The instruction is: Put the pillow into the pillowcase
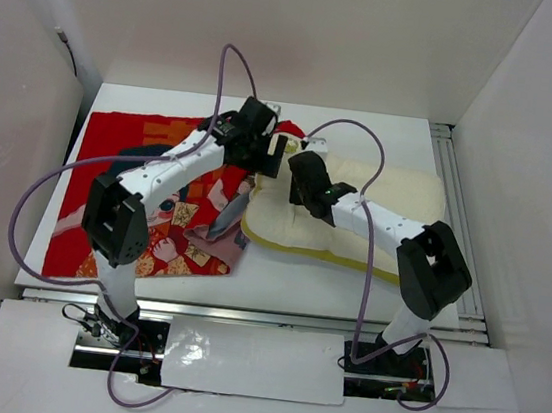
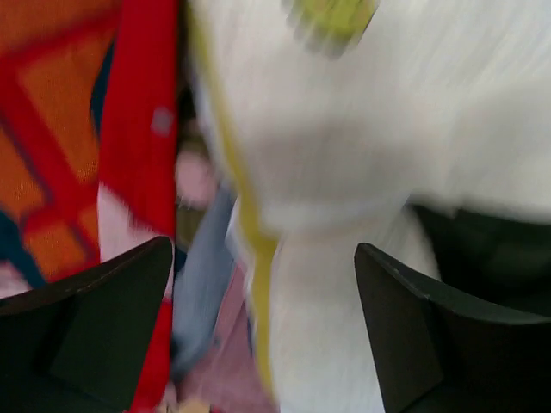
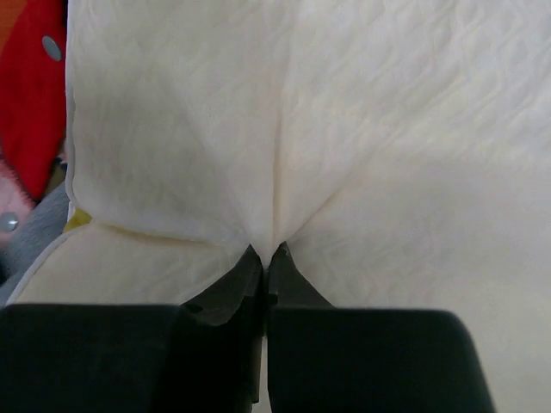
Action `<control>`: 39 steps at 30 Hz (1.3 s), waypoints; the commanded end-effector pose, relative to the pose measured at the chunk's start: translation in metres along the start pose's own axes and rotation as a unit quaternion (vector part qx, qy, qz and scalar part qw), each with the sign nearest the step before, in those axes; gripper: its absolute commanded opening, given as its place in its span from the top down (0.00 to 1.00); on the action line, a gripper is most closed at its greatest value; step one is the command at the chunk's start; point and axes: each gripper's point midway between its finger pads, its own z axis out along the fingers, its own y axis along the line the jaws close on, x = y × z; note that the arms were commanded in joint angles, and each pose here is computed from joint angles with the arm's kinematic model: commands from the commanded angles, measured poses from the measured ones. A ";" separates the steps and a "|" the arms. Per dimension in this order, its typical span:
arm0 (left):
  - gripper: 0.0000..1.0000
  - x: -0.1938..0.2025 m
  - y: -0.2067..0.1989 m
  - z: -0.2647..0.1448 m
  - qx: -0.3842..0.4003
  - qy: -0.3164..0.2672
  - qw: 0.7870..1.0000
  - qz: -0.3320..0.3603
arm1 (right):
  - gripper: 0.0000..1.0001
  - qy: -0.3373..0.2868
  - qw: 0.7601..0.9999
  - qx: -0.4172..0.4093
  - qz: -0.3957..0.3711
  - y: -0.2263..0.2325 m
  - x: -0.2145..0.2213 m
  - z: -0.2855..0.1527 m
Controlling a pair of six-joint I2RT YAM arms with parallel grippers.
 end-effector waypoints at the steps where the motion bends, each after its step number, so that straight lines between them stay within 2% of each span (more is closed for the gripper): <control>1: 0.00 0.018 0.029 -0.051 -0.051 -0.019 0.996 -0.068 | 1.00 -0.006 0.999 0.018 0.028 -0.019 -0.003 0.022; 2: 0.00 0.035 0.033 -0.043 -0.060 0.002 0.996 -0.065 | 1.00 -0.009 0.999 0.016 0.033 -0.021 -0.008 0.022; 3: 0.00 0.035 0.048 -0.053 -0.078 -0.012 0.994 -0.082 | 1.00 -0.004 1.000 0.018 0.025 -0.022 -0.006 0.022; 4: 0.00 0.057 0.057 -0.047 -0.096 0.005 0.991 -0.093 | 1.00 0.000 1.000 0.020 0.023 -0.023 -0.002 0.025; 7: 0.00 0.082 0.073 -0.038 -0.112 0.020 0.989 -0.097 | 1.00 0.012 0.999 0.033 0.024 -0.032 0.004 0.031; 10: 0.02 0.086 0.079 -0.027 -0.125 0.018 0.988 -0.085 | 1.00 0.016 0.999 0.025 0.028 -0.032 0.004 0.032; 12: 0.05 0.094 0.086 -0.016 -0.151 0.038 0.985 -0.078 | 1.00 0.016 0.999 0.025 0.028 -0.032 0.004 0.032; 14: 0.13 0.096 0.087 -0.008 -0.155 0.051 0.984 -0.070 | 1.00 0.020 0.999 0.027 0.026 -0.034 0.008 0.032; 17: 0.13 0.117 0.097 0.000 -0.175 0.087 0.979 -0.065 | 1.00 0.019 0.999 0.019 0.031 -0.034 0.005 0.031; 19: 0.13 0.127 0.093 0.004 -0.159 0.100 0.980 -0.067 | 1.00 0.021 0.999 0.018 0.034 -0.036 0.005 0.031; 23: 0.15 0.150 0.098 0.004 -0.180 0.128 0.971 -0.093 | 1.00 0.019 0.999 0.011 0.035 -0.033 0.001 0.031; 27: 0.36 0.178 0.110 0.001 -0.212 0.164 0.959 -0.094 | 1.00 0.017 0.999 0.005 0.042 -0.031 -0.003 0.025; 31: 0.70 0.188 0.123 -0.007 -0.254 0.177 0.944 -0.109 | 1.00 0.007 0.999 0.005 0.048 -0.034 -0.012 0.020; 32: 0.83 0.184 0.124 -0.010 -0.256 0.169 0.945 -0.110 | 1.00 0.007 0.999 0.005 0.048 -0.034 -0.012 0.020; 34: 0.99 0.182 0.124 -0.018 -0.253 0.162 0.947 -0.112 | 1.00 0.008 0.999 -0.001 0.048 -0.032 -0.009 0.021; 37: 1.00 0.173 0.123 -0.028 -0.254 0.140 0.950 -0.114 | 1.00 -0.001 0.998 -0.005 0.066 -0.028 -0.017 0.021; 39: 1.00 0.159 0.110 -0.042 -0.238 0.104 0.958 -0.120 | 1.00 -0.008 0.995 -0.009 0.094 -0.023 -0.028 0.018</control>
